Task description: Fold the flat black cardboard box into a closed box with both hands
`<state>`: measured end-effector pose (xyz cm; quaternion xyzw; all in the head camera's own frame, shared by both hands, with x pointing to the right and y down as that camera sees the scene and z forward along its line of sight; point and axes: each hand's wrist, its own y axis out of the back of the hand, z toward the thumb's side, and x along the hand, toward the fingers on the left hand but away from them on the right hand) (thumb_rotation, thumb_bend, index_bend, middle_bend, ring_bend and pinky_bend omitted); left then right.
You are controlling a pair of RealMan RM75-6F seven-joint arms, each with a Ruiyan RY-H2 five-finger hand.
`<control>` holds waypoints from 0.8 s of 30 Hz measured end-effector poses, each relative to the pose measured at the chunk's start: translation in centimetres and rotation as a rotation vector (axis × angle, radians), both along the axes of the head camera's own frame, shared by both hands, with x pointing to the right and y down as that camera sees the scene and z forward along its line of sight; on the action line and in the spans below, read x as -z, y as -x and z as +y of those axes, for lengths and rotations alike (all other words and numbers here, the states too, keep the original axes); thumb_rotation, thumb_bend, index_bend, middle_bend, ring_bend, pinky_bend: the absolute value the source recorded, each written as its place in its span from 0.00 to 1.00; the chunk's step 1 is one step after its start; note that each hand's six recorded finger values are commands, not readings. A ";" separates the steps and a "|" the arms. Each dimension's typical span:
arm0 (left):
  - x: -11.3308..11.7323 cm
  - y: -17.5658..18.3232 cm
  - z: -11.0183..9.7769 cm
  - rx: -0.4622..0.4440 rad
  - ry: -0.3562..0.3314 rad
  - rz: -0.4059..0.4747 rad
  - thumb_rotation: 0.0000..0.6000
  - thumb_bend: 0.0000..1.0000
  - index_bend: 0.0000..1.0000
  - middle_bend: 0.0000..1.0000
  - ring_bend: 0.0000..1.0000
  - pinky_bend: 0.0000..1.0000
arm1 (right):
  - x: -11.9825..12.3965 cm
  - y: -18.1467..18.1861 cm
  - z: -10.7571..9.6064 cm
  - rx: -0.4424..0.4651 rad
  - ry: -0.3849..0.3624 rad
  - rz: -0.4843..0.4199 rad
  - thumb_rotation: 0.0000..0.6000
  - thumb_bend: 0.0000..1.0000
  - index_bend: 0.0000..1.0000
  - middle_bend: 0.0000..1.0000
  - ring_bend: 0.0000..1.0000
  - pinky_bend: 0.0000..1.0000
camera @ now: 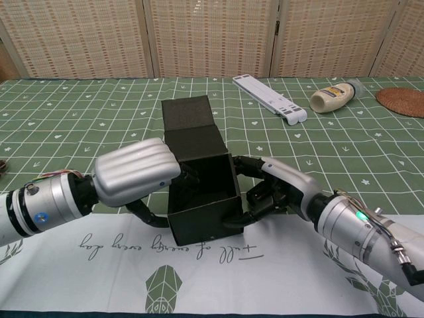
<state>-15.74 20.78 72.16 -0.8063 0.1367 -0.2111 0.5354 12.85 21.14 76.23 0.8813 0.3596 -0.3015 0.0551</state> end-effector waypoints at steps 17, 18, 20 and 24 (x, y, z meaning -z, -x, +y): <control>2.0 1.6 -1.3 0.079 -0.016 0.044 1.00 0.09 0.38 0.32 0.40 0.74 | 0.3 -0.3 -0.8 -0.065 0.006 -0.018 1.00 0.19 0.39 0.50 0.87 1.00; 2.1 1.7 -1.4 0.083 -0.015 0.047 1.00 0.09 0.36 0.31 0.37 0.73 | 0.3 -0.3 -0.9 -0.071 0.007 -0.020 1.00 0.19 0.39 0.50 0.87 1.00; 2.3 1.8 -1.4 0.089 -0.014 0.051 1.00 0.09 0.32 0.27 0.31 0.72 | 0.3 -0.2 -1.0 -0.078 0.008 -0.021 1.00 0.19 0.39 0.50 0.87 1.00; 2.7 2.1 -1.5 0.103 -0.004 0.064 1.00 0.09 0.26 0.20 0.26 0.70 | 0.2 -0.1 -1.2 -0.097 0.010 -0.024 1.00 0.19 0.39 0.50 0.87 1.00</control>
